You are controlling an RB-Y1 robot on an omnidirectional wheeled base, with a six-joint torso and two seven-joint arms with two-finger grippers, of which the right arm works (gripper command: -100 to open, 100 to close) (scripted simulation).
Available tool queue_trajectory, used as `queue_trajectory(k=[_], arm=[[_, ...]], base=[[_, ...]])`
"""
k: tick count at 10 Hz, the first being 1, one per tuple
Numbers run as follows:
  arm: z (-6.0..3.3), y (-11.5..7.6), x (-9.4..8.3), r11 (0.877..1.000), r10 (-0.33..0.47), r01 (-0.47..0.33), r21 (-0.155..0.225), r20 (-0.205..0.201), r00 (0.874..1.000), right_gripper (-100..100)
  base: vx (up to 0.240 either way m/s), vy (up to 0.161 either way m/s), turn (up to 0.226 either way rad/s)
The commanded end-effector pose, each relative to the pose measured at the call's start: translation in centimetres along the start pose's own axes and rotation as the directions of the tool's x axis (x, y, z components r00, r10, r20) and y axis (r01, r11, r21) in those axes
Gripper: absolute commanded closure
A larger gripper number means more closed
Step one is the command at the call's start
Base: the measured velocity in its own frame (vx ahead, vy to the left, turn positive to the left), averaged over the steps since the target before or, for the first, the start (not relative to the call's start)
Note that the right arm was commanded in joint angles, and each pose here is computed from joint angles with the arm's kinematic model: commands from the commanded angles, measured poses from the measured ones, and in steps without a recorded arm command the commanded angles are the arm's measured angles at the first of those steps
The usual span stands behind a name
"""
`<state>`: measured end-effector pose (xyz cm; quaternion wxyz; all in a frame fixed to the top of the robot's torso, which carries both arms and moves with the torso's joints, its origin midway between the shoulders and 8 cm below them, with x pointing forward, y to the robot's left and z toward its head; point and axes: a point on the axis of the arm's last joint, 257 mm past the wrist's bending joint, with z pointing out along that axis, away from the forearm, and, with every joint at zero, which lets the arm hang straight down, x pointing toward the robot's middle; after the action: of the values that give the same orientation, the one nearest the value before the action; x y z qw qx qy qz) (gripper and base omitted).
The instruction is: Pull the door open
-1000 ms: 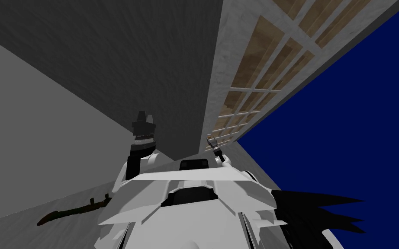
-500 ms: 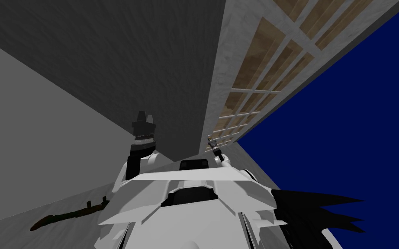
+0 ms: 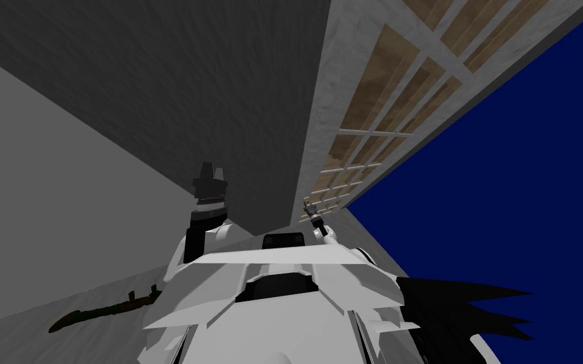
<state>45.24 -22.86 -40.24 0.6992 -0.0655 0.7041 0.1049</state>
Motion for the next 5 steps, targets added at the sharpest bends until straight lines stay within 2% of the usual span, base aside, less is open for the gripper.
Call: queue_trajectory(k=[1, 5], arm=[[-0.04, -0.15, 0.00, 1.000, 0.031, -0.031, 0.004, 0.001, 1.000, 100], [-0.15, -0.64, -0.08, 0.990, 0.137, -0.137, 0.018, 0.006, 0.991, 100]], base=[[-0.018, -0.016, 0.038], [-0.021, -0.016, 0.056]])
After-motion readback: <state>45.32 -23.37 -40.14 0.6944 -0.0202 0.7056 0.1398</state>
